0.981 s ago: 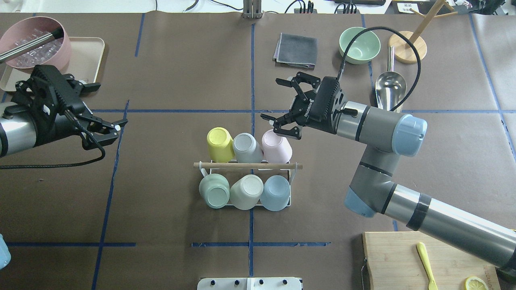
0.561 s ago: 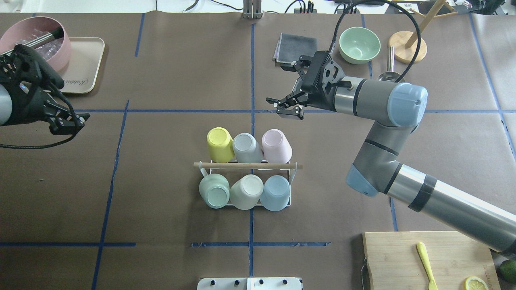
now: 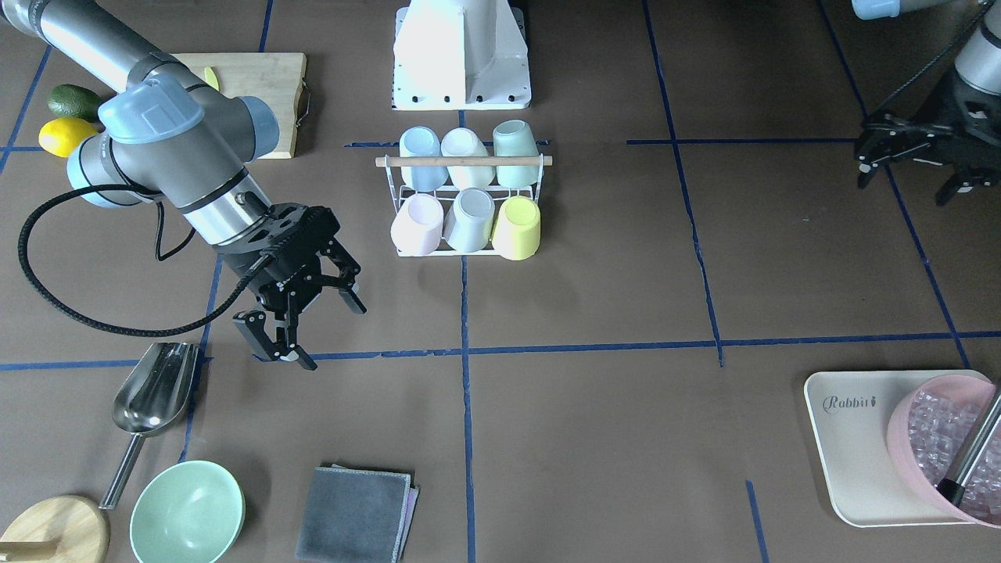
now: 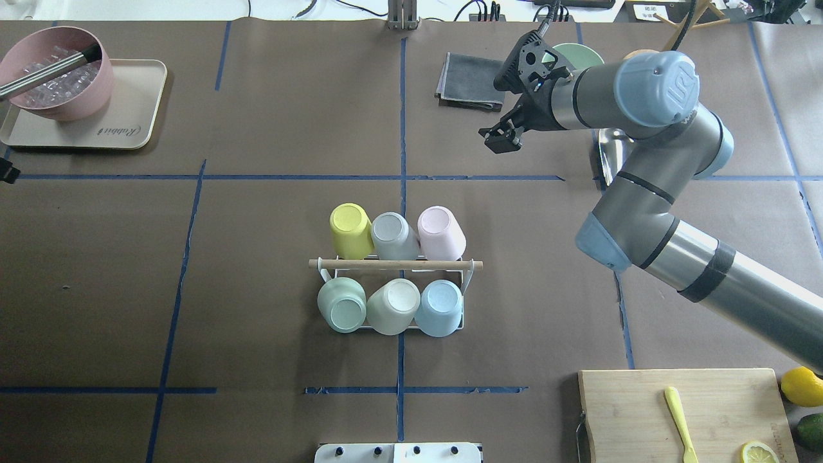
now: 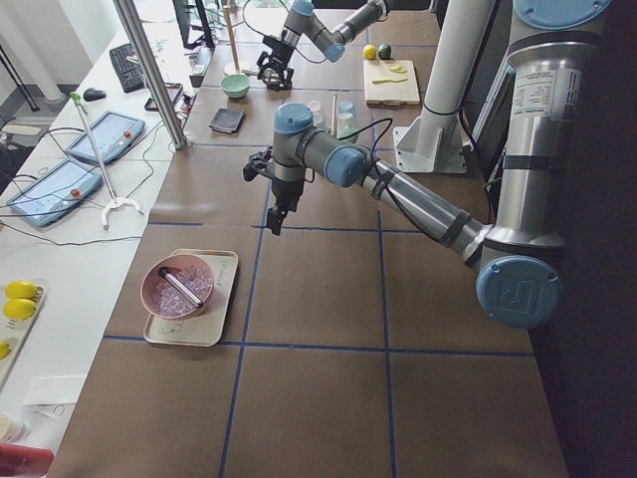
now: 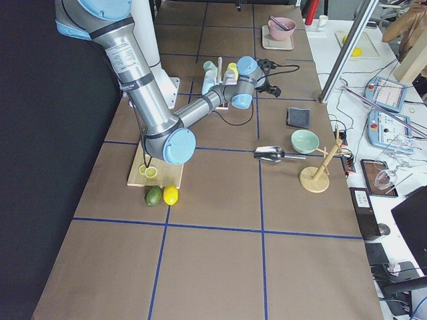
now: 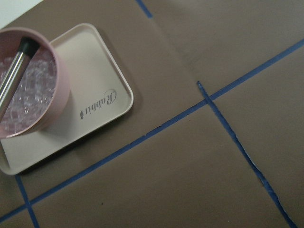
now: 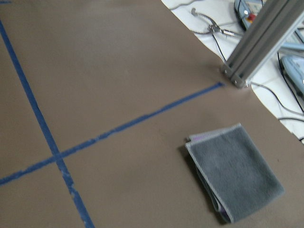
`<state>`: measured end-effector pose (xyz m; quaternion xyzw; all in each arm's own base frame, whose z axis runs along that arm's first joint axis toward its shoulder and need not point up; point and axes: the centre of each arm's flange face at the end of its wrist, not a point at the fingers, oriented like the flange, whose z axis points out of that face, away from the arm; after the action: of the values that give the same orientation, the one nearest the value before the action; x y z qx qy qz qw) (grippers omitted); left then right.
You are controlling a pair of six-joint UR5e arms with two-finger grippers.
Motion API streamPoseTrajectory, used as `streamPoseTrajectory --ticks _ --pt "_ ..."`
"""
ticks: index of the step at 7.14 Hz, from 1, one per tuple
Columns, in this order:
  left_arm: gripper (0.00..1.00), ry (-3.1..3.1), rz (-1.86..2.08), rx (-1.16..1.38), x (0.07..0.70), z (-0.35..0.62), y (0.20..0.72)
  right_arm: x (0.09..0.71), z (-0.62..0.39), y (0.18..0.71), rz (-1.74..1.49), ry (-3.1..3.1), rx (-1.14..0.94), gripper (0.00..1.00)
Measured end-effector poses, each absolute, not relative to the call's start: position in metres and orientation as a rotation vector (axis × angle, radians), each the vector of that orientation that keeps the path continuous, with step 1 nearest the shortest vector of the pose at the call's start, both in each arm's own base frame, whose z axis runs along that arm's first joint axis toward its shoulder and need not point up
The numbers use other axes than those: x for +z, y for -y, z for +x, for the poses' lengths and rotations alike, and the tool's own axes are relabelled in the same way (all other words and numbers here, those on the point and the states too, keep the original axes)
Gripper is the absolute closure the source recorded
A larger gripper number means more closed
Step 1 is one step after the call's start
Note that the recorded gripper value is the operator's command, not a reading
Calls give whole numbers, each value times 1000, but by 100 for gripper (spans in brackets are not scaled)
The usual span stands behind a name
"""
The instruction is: Place cup on cup holder
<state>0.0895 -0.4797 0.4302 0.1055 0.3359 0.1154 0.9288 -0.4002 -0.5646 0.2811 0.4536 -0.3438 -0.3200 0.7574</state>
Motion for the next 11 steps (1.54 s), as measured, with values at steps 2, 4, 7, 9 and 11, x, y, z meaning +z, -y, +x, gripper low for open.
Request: streamPoseTrajectory --ticks 2,4,7,9,11 --pt "0 -710 78 83 476 40 492 293 -383 574 768 718 -695 0" --pt "0 -720 -20 -61 520 -10 495 313 -373 576 622 771 -709 0" --pt "0 -716 -89 -100 599 -50 478 350 -331 592 505 747 -643 0" --pt "0 -719 -80 -95 624 -57 477 383 -284 605 396 730 -565 0" --pt "0 -741 -68 -94 632 -55 480 410 -222 620 304 719 -455 0"
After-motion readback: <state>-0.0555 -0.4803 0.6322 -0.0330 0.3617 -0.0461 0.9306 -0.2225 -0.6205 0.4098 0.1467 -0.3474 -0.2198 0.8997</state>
